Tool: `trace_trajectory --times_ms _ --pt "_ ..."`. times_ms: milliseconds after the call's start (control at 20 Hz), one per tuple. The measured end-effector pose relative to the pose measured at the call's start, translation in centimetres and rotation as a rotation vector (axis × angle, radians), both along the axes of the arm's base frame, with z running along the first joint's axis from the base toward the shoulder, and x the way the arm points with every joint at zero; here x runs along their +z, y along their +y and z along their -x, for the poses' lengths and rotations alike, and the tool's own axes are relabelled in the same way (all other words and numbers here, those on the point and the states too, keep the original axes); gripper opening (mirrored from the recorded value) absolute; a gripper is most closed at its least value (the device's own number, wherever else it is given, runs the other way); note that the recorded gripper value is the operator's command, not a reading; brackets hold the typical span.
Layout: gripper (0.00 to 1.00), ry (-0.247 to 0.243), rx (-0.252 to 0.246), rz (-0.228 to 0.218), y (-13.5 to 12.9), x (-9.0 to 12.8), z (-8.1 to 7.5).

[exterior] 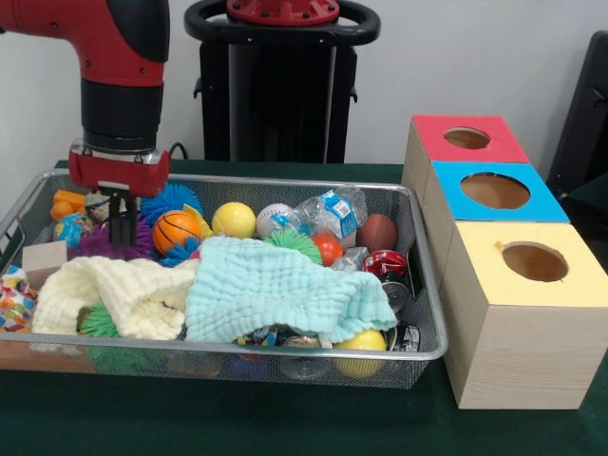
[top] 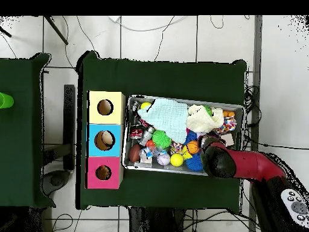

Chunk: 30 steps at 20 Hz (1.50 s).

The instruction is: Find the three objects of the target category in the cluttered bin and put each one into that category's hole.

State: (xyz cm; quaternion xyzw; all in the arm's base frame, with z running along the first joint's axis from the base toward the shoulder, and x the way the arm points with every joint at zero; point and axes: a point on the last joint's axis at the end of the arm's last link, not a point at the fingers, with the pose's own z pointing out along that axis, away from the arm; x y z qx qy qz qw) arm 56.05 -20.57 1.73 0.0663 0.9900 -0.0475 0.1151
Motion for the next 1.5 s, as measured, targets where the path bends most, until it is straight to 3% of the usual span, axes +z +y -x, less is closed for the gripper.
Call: trace_trajectory --times_ms 50,200,300,550,750,950,1100,1250,1500 --pt "0.00 0.058 -0.031 -0.006 0.4 1.4 -0.6" --pt "0.00 0.138 -0.057 -0.012 1.2 2.9 -1.2" --pt "0.00 0.223 -0.070 -0.019 2.4 4.3 -1.8" --pt "0.00 0.307 -0.067 -0.023 4.3 6.2 -3.3" --pt "0.00 0.279 -0.056 -0.029 4.8 6.7 -4.3" --pt "0.00 0.166 -0.062 -0.046 3.6 5.7 -5.2" --pt "0.00 0.051 -0.074 -0.052 1.5 4.2 -5.2" --pt "0.00 -0.004 -0.081 -0.049 0.0 3.3 -4.9" --pt "0.00 -0.022 -0.088 -0.046 -1.8 1.9 -3.6"
